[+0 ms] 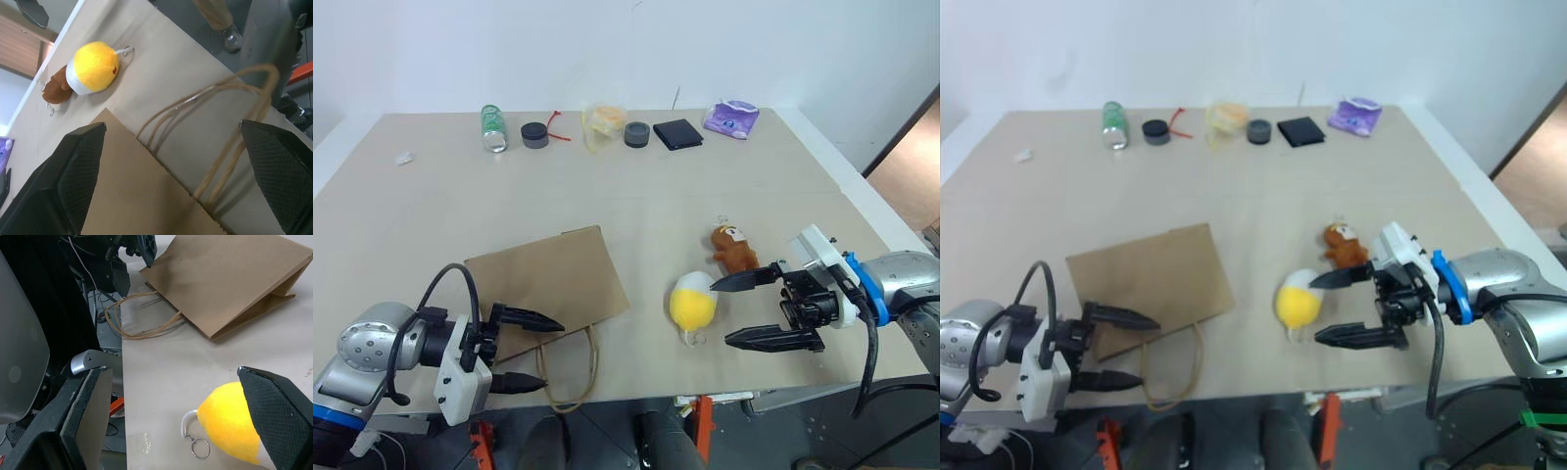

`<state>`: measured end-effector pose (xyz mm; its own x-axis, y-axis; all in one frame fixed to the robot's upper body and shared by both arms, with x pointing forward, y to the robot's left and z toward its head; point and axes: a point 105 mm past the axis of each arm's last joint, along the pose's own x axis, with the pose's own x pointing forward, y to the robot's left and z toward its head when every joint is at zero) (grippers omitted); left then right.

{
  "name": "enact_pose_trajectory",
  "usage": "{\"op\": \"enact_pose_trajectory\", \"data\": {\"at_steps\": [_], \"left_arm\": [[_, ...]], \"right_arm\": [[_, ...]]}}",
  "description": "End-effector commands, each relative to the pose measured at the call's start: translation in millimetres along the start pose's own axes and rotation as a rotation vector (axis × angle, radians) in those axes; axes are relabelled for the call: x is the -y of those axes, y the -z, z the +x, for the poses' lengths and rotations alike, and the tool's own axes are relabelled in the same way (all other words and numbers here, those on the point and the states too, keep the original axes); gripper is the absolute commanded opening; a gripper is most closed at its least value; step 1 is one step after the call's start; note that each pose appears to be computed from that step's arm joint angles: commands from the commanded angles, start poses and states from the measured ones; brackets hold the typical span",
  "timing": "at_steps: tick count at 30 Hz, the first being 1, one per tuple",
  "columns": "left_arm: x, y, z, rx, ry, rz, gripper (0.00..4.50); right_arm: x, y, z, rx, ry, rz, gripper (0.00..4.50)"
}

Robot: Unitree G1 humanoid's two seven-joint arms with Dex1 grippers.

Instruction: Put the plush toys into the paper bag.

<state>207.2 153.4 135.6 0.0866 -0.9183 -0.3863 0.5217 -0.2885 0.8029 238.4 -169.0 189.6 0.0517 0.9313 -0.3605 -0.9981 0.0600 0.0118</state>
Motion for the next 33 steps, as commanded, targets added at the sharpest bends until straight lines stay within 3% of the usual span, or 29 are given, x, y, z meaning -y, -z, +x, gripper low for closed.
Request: {"op": "enact_pose_trajectory", "data": {"at_steps": [1,25,28,33], "left_arm": [[-4,0,-3,-0.011,-0.007,0.025,4.50],[0,5,12,0.010,-0.004,0.049,4.50],[1,6,14,0.010,0.002,0.044,3.75],[2,8,17,0.009,-0.004,0.037,1.18]], "right_arm": [[-2,-13,-5,0.006,0.013,-0.055,4.42],[0,-16,-6,0.013,0.025,-0.053,4.42],[0,-16,-6,0.013,0.027,-0.051,4.50],[0,-16,-7,0.012,0.028,-0.050,4.50]]}}
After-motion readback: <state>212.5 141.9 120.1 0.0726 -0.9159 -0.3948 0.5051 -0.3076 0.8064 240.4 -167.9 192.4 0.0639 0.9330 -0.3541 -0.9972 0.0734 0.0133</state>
